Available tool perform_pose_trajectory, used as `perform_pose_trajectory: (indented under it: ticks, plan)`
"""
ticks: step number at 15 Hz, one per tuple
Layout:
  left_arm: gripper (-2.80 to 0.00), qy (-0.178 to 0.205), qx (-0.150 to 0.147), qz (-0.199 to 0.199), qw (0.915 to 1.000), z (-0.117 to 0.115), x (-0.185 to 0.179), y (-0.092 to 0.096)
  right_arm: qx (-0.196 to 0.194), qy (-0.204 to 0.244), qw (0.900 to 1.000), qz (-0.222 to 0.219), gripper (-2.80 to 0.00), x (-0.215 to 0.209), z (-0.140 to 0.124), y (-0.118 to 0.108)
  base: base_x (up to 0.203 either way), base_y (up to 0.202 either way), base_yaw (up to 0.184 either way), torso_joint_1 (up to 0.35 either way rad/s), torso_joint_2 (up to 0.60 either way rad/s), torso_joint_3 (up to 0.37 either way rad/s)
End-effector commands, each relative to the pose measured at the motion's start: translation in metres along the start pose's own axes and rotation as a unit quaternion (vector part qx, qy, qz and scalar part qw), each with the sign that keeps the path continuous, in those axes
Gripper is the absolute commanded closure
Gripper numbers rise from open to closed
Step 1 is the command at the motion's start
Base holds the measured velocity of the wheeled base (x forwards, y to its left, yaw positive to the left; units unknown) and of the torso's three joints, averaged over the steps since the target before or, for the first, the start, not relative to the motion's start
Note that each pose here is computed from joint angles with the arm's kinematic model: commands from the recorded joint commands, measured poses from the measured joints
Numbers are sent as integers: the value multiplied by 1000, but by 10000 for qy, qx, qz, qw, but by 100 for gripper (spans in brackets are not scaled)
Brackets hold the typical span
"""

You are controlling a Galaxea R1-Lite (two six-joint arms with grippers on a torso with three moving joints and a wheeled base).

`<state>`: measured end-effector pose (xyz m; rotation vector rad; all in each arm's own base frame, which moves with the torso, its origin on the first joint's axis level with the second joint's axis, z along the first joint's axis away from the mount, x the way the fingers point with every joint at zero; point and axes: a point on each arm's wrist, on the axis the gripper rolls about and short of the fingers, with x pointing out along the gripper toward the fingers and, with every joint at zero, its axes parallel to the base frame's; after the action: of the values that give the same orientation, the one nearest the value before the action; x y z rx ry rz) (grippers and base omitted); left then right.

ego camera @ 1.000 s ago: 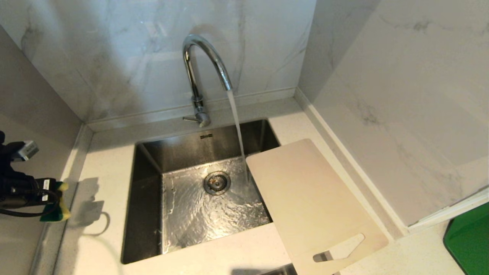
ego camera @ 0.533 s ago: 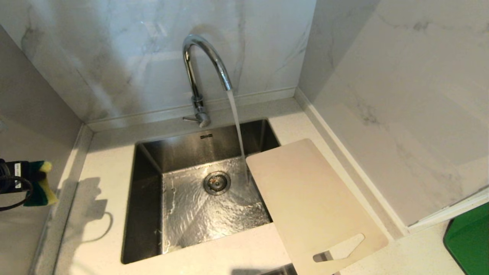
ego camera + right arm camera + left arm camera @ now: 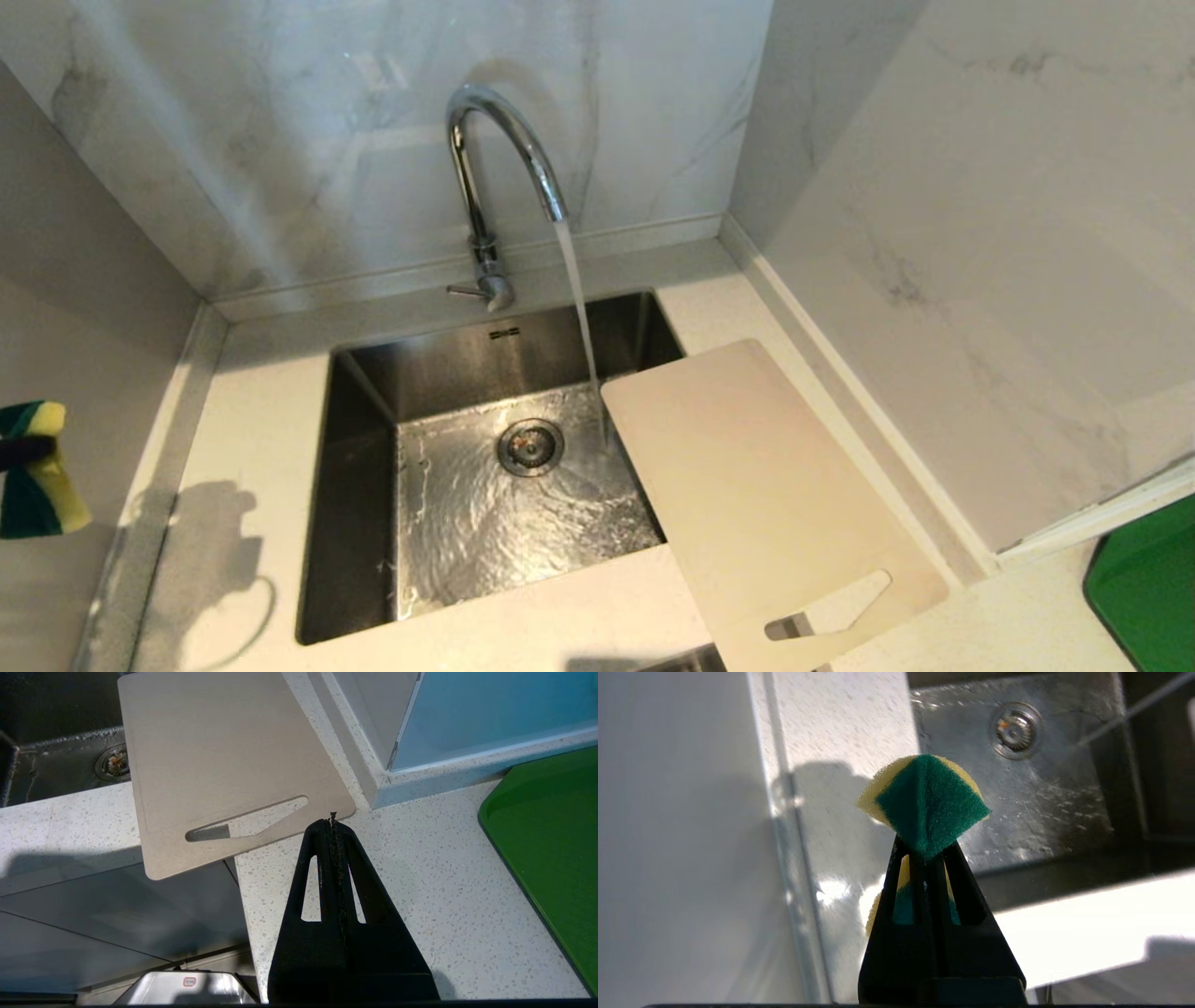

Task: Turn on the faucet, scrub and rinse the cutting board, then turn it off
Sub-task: Pick up the cutting board

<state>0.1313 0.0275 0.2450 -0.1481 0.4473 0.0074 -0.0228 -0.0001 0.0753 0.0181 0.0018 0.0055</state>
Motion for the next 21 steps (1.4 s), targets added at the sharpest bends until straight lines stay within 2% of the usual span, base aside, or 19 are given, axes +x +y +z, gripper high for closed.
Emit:
perform_pose_trajectory:
  ticks: [1,3,8,12,15,21]
  plan:
    - [0,-146,49,-138,9998,-27,-24,-6,1,8,10000,1,0,0,0,0,0,0,0,0,0,0]
    - [0,11,50,-290,9996,-51,-27,-6,1,7,10000,3,0,0,0,0,0,0,0,0,0,0]
    - [0,542,384,-1096,9918,-95,-23,-7,1,7,10000,-5,0,0,0,0,0,0,0,0,0,0]
    - [0,734,302,-1163,9900,-111,-21,-6,1,0,10000,-3,0,0,0,0,0,0,0,0,0,0]
    - [0,678,285,-1119,9910,-110,-21,-6,-38,-8,10000,3,0,0,0,0,0,0,0,0,0,0]
    - [0,280,432,-1077,9929,-111,-32,-9,-37,-9,10000,-5,0,0,0,0,0,0,0,0,0,0]
